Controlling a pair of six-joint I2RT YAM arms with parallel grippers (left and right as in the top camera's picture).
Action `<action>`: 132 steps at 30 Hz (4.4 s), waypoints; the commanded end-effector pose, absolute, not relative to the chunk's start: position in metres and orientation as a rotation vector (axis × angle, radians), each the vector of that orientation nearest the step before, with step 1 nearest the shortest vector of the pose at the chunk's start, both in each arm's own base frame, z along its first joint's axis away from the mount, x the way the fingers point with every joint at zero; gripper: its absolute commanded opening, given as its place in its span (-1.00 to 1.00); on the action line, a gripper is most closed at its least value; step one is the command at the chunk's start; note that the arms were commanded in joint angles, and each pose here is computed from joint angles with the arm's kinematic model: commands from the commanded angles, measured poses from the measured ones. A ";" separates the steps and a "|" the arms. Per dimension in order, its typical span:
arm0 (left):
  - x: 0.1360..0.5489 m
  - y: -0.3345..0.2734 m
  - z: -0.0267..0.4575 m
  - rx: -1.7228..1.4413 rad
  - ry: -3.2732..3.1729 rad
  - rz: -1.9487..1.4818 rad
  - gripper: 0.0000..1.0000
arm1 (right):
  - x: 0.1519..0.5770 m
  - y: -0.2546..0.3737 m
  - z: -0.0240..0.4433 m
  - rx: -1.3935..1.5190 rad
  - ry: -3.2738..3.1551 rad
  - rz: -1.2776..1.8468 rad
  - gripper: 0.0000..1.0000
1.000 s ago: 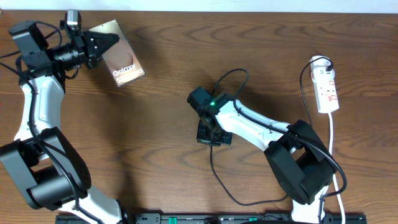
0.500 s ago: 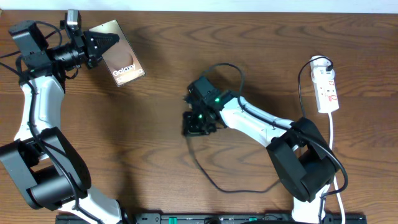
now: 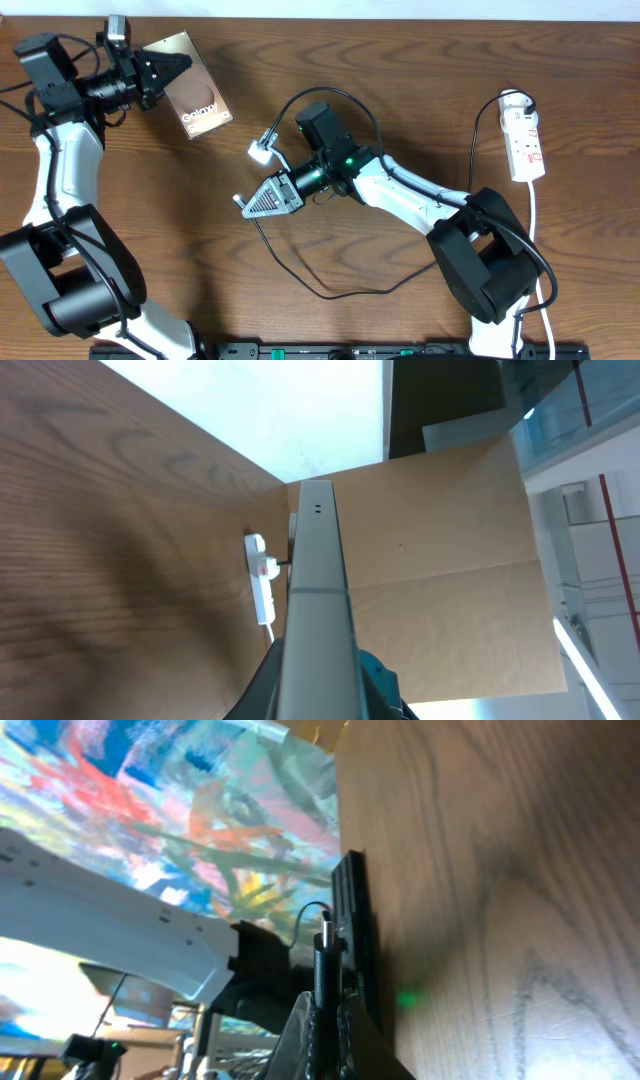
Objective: Plug charger to phone and switch on socket
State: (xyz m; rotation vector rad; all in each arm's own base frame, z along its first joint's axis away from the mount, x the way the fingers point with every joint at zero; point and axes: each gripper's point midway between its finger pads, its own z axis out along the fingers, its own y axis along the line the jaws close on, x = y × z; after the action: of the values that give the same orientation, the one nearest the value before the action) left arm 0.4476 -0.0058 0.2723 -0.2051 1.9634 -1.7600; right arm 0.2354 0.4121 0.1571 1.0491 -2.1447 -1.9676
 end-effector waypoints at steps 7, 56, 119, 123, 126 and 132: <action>0.442 -0.007 0.278 -0.133 1.946 -1.779 -0.85 | 0.238 0.412 0.152 1.007 -2.164 -1.946 -0.98; 0.442 -0.007 0.278 -0.123 1.943 -1.771 -0.85 | 0.219 0.250 -0.006 -0.061 -2.769 -0.382 -0.98; 0.440 -0.022 0.272 -0.007 1.932 -1.739 -0.85 | 0.378 0.206 0.000 -0.123 -3.558 0.072 -0.98; 0.440 -0.022 0.272 -0.007 1.932 -1.739 -0.85 | 0.379 0.207 -0.005 -0.134 -3.578 0.045 -0.98; 0.440 -0.022 0.272 -0.007 1.932 -1.739 -0.85 | 0.377 0.206 -0.009 -0.134 -3.576 0.047 -0.98; 0.440 -0.022 0.272 -0.007 1.932 -1.739 -0.85 | 0.376 0.207 -0.012 -0.130 -3.574 0.027 -0.98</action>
State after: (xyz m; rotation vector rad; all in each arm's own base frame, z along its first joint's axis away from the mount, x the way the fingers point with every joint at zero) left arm 0.4456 -0.0192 0.2711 -0.0442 1.9407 -1.7042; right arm 0.3838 0.2159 0.0015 -0.1098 -3.6020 -0.0346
